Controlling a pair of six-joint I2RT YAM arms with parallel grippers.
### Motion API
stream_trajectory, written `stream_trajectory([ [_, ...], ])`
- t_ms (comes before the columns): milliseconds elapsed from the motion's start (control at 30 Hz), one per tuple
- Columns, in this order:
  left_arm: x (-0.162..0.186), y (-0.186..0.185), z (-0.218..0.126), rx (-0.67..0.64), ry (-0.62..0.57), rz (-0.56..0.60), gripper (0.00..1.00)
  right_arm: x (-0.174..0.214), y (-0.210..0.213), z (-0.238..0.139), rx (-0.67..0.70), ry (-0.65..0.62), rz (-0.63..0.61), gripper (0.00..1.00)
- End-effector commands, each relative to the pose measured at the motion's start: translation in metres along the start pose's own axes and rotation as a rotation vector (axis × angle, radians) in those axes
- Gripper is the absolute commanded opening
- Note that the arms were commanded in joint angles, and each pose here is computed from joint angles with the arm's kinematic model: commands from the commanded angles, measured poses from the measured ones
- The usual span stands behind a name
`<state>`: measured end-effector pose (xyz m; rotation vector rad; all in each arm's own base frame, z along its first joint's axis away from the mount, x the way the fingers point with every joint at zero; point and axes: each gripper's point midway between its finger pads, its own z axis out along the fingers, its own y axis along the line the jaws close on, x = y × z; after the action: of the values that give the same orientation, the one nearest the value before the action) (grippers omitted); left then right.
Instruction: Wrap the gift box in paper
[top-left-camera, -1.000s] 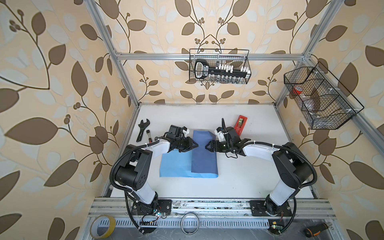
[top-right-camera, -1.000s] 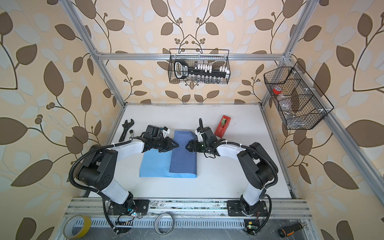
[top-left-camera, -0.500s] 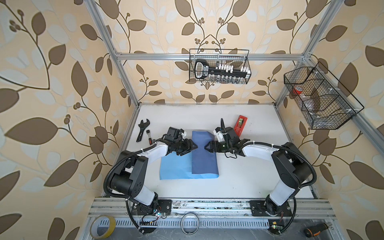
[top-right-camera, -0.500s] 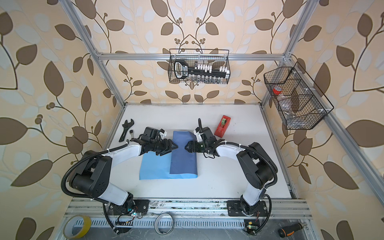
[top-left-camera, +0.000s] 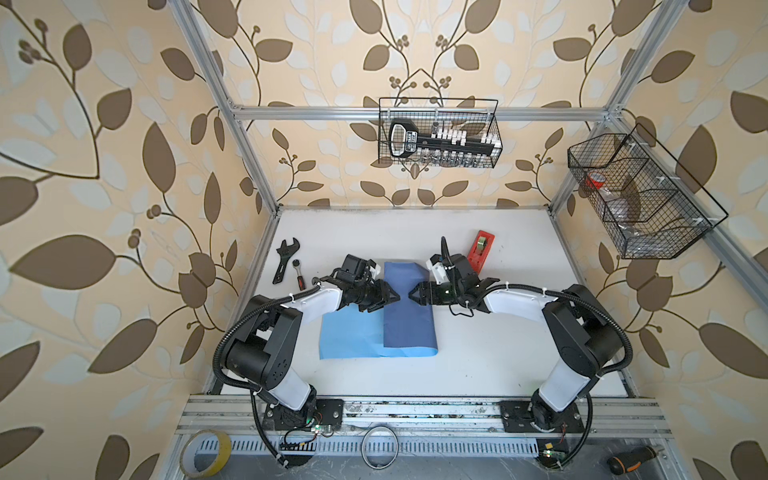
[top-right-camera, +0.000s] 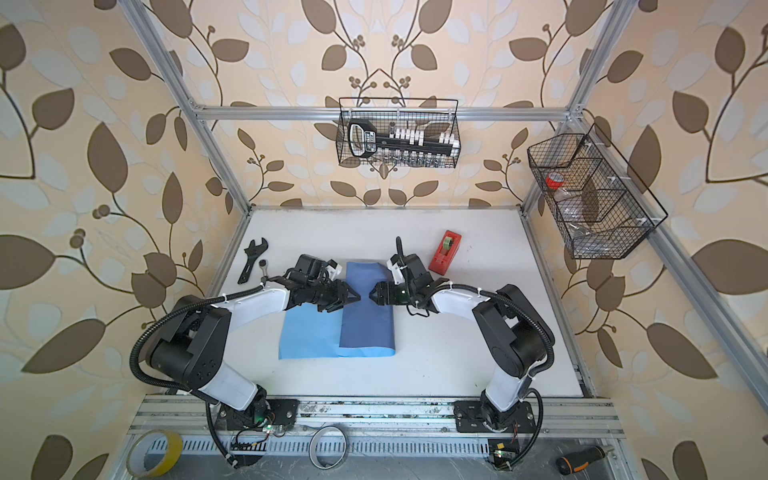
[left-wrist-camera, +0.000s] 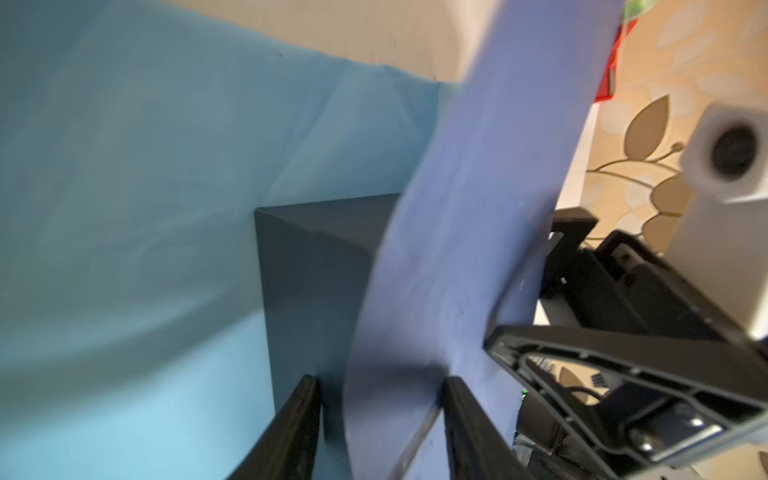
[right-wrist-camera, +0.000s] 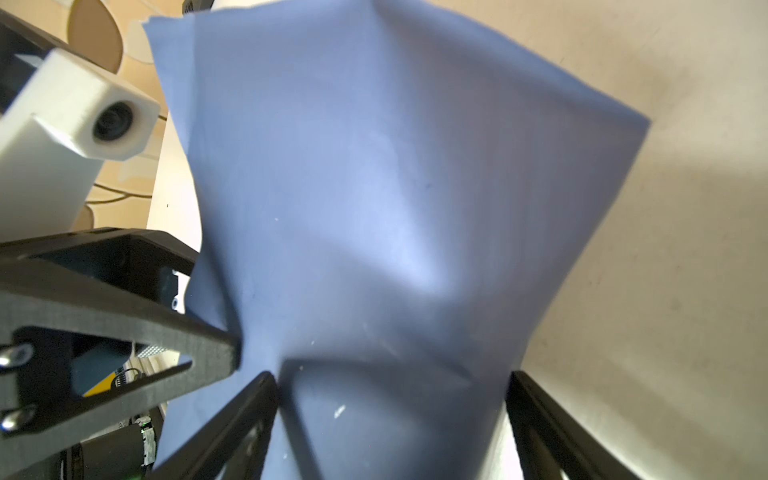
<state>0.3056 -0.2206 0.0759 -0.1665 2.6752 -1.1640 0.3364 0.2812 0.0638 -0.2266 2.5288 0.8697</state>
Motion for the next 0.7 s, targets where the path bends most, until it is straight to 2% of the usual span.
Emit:
stream_trajectory([
  [0,0.020,0.026,0.008,-0.066,0.035,-0.028,0.40,0.014,-0.011,0.002,0.058,0.066,-0.010,0.88],
  [200,0.030,0.038,0.011,-0.086,0.053,-0.044,0.33,-0.003,-0.003,-0.013,0.037,0.033,-0.017,0.89],
  [667,0.038,0.032,0.025,-0.078,0.023,-0.074,0.32,-0.006,-0.028,-0.041,0.038,0.010,0.038,0.88],
])
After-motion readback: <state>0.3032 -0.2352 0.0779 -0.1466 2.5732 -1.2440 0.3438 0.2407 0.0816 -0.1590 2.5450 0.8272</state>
